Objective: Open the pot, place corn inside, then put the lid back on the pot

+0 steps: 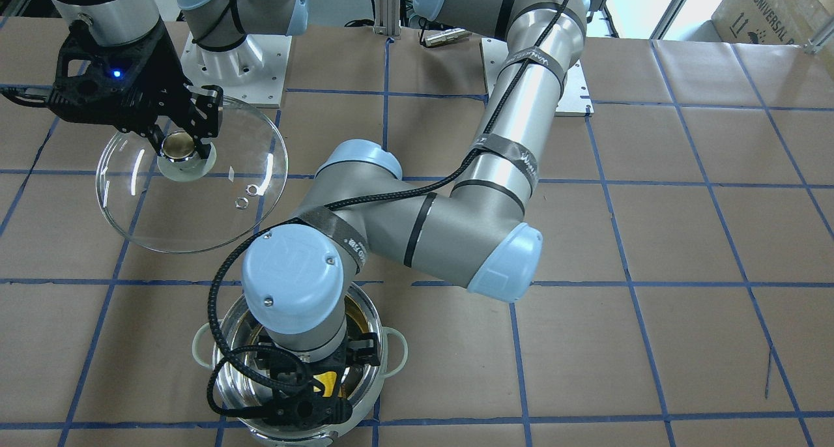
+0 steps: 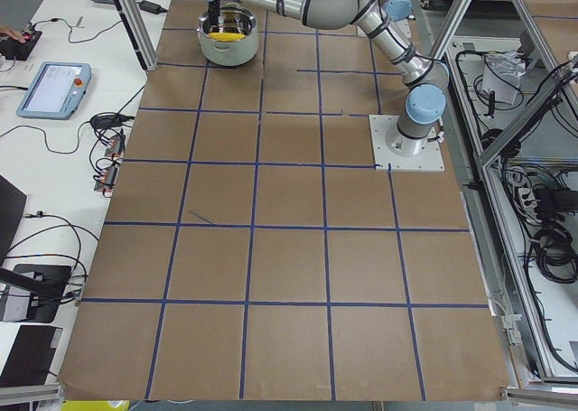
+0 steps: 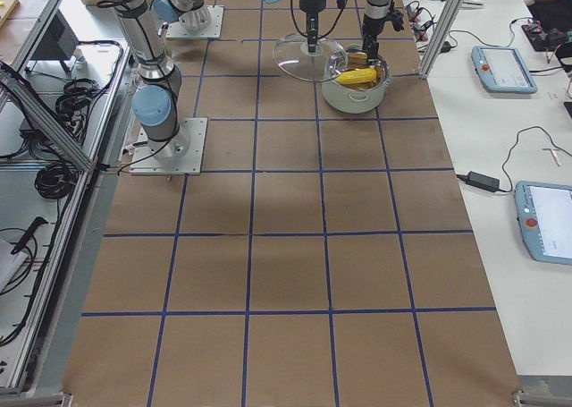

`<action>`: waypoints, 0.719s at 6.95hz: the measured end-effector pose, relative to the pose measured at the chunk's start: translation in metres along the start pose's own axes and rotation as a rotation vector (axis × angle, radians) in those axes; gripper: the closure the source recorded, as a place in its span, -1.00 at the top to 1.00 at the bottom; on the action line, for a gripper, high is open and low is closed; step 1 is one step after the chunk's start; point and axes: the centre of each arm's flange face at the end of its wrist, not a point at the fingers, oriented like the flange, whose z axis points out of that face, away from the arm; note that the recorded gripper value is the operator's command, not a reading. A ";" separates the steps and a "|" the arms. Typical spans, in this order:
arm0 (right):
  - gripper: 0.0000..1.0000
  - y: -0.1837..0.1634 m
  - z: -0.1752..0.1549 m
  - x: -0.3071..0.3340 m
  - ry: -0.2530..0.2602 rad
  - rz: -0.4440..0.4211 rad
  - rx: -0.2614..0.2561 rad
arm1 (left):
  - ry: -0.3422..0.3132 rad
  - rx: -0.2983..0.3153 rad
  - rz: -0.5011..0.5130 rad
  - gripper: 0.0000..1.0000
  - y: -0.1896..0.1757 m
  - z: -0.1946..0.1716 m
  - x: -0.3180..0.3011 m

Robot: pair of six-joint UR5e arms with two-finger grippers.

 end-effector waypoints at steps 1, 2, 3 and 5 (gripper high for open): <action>-0.40 -0.002 0.000 -0.002 -0.002 0.002 0.014 | 0.000 -0.015 0.010 1.00 -0.004 -0.022 -0.027; -0.41 -0.009 0.004 -0.004 -0.006 0.004 0.030 | -0.001 -0.021 0.023 1.00 -0.004 -0.044 -0.053; -0.41 -0.021 0.012 -0.009 -0.013 0.001 0.047 | -0.005 -0.029 0.022 1.00 0.003 -0.064 -0.078; -0.41 -0.058 0.032 -0.033 -0.039 -0.013 0.071 | -0.019 -0.061 0.009 1.00 0.035 -0.100 -0.150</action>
